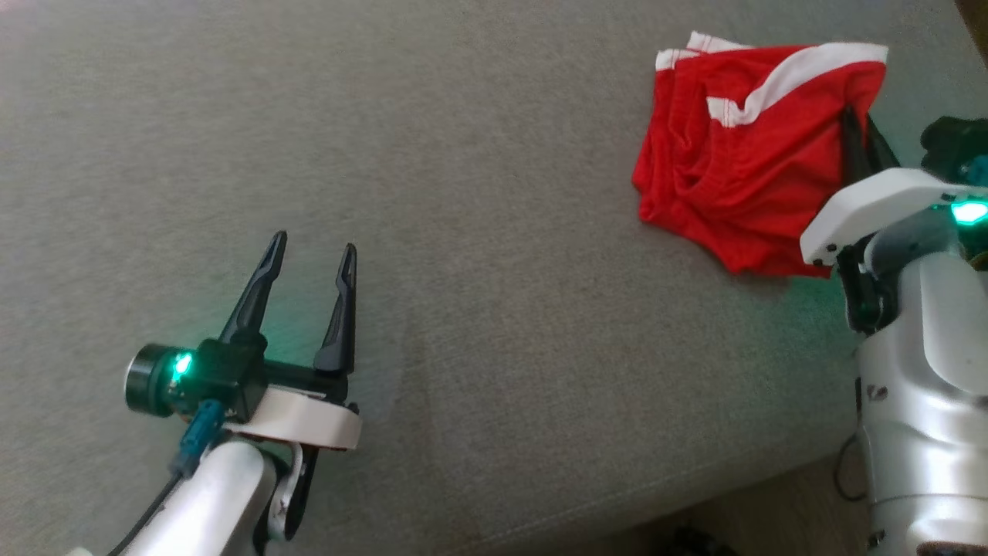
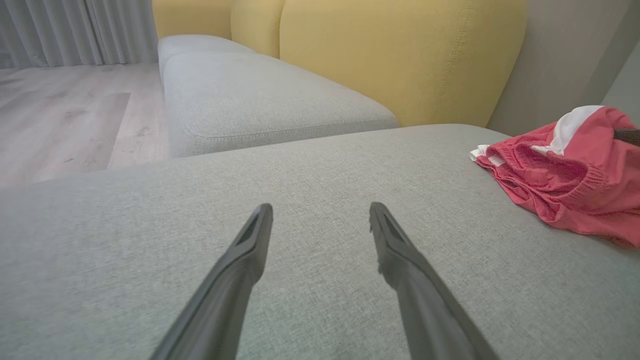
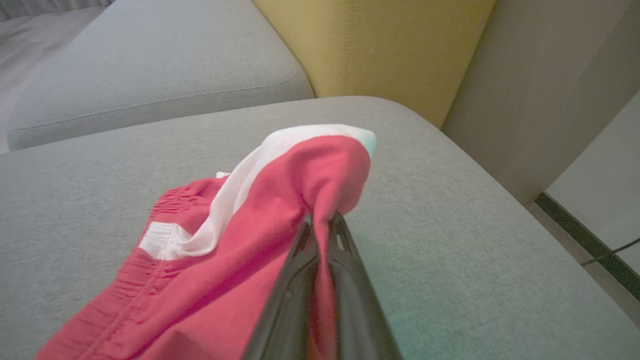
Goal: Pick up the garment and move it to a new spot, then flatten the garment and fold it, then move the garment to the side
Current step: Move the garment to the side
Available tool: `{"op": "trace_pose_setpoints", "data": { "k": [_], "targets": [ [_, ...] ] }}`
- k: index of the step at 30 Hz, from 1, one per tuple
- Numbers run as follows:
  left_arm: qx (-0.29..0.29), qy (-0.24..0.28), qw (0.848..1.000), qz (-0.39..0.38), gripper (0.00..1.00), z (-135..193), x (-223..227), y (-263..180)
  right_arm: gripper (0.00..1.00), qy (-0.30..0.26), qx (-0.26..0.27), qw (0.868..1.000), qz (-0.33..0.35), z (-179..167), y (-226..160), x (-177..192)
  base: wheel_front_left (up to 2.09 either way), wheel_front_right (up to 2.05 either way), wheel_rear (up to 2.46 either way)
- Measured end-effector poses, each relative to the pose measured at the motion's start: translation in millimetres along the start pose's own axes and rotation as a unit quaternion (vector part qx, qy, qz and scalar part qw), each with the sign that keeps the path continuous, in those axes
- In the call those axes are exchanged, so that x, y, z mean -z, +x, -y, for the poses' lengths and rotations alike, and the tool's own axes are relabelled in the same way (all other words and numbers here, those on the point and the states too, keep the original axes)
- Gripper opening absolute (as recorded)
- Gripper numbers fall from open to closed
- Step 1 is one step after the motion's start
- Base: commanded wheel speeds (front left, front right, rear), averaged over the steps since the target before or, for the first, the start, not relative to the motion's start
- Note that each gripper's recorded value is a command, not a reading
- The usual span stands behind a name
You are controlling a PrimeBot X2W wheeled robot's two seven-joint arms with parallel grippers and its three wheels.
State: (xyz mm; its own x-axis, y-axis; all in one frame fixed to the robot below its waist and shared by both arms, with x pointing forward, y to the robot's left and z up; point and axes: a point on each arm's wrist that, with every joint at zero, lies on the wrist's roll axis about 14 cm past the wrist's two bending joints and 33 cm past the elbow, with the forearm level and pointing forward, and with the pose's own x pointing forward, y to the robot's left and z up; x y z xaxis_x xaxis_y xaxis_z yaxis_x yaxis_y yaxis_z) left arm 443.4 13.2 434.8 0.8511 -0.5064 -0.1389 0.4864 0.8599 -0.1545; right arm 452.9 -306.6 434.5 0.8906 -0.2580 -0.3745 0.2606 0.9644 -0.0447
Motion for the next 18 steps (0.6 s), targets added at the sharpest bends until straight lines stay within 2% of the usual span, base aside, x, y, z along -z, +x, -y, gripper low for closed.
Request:
{"op": "trace_pose_setpoints", "data": {
  "k": [7, 18],
  "targets": [
    [0.014, -0.006, 1.0, -0.021, 1.0, 4, 16, 10, 0.0, -0.017, 0.019, 1.0, -0.015, 12, 12, 5, 0.0, 0.0, 0.0],
    [-0.054, 0.0, 0.998, -0.022, 1.0, -39, 14, -13, 0.0, -0.09, 0.044, 0.995, -0.003, 27, 62, -44, 0.0, 0.0, 0.0]
  ]
}}
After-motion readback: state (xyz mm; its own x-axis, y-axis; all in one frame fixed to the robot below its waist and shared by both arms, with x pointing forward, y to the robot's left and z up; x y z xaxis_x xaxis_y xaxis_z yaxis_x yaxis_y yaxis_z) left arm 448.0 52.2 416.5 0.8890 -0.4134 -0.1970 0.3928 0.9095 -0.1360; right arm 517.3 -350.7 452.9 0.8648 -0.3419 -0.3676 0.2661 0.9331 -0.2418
